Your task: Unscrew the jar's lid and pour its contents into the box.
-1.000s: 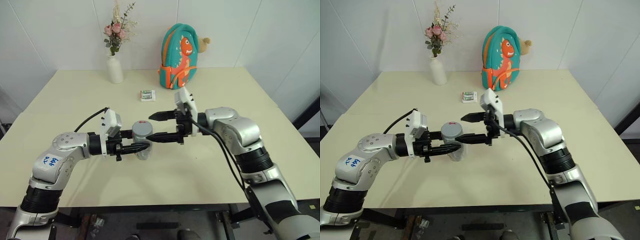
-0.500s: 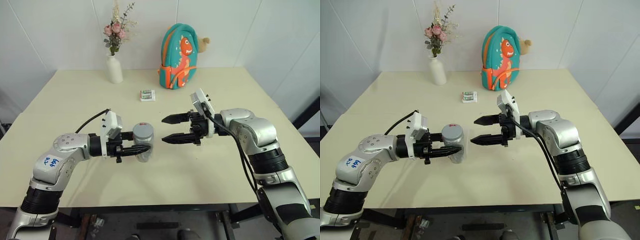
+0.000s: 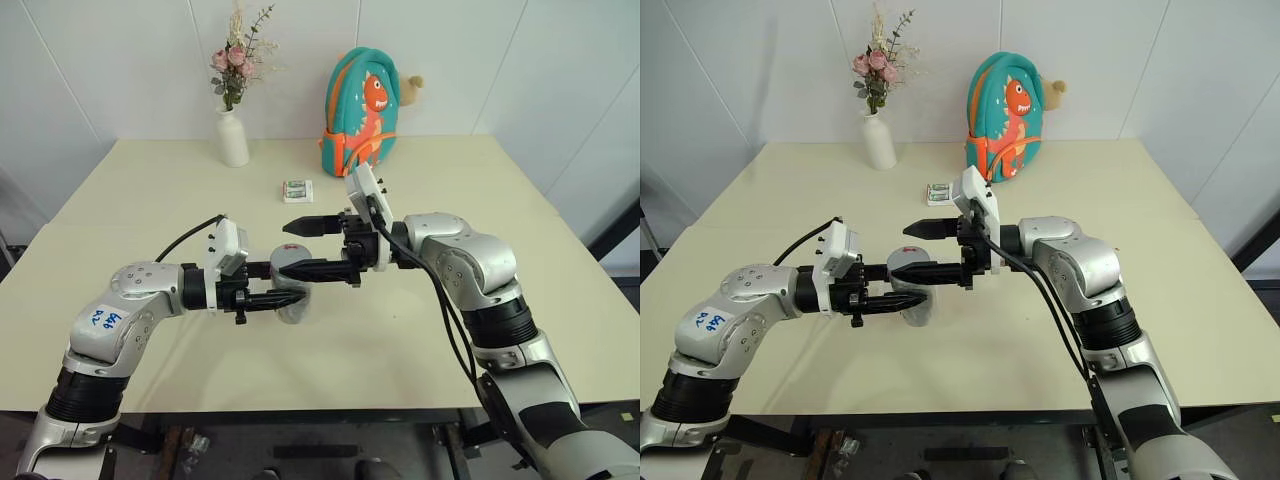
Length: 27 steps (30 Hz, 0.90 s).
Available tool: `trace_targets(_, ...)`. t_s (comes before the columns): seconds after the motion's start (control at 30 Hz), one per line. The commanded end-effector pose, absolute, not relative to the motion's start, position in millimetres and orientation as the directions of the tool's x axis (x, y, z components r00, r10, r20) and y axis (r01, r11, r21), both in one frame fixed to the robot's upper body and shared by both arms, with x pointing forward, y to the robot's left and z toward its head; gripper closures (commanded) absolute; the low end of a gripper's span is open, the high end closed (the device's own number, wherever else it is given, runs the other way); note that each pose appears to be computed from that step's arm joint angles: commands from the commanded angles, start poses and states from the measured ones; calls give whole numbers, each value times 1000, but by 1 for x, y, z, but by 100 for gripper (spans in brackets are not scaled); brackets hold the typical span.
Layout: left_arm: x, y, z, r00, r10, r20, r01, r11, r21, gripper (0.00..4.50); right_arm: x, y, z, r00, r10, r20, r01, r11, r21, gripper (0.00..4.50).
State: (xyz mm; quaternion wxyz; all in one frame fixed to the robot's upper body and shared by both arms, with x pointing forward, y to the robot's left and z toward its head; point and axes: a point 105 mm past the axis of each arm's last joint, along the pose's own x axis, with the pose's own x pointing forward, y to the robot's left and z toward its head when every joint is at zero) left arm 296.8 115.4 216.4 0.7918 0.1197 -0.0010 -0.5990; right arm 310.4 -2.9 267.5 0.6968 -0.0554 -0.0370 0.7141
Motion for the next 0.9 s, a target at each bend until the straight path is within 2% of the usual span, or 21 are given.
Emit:
trace_targets(0.03, 296, 110, 225, 261, -957, -124, 948, 230, 219, 253, 299, 8, 278, -62, 998, -23, -976, -65, -208, 3)
trace_targets(0.33, 295, 107, 225, 248, -961, -123, 951, 218, 218, 253, 309, 9, 279, -11, 1000, -7, -976, -13, -219, 3)
trace_targets(0.6, 296, 109, 225, 251, -960, -124, 950, 220, 221, 253, 327, -17, 281, 69, 997, -14, -970, 64, -236, 3)
trace_targets(0.9, 300, 109, 226, 259, -959, -116, 946, 228, 230, 253, 336, -40, 288, 90, 996, -15, -967, 84, -239, 3)
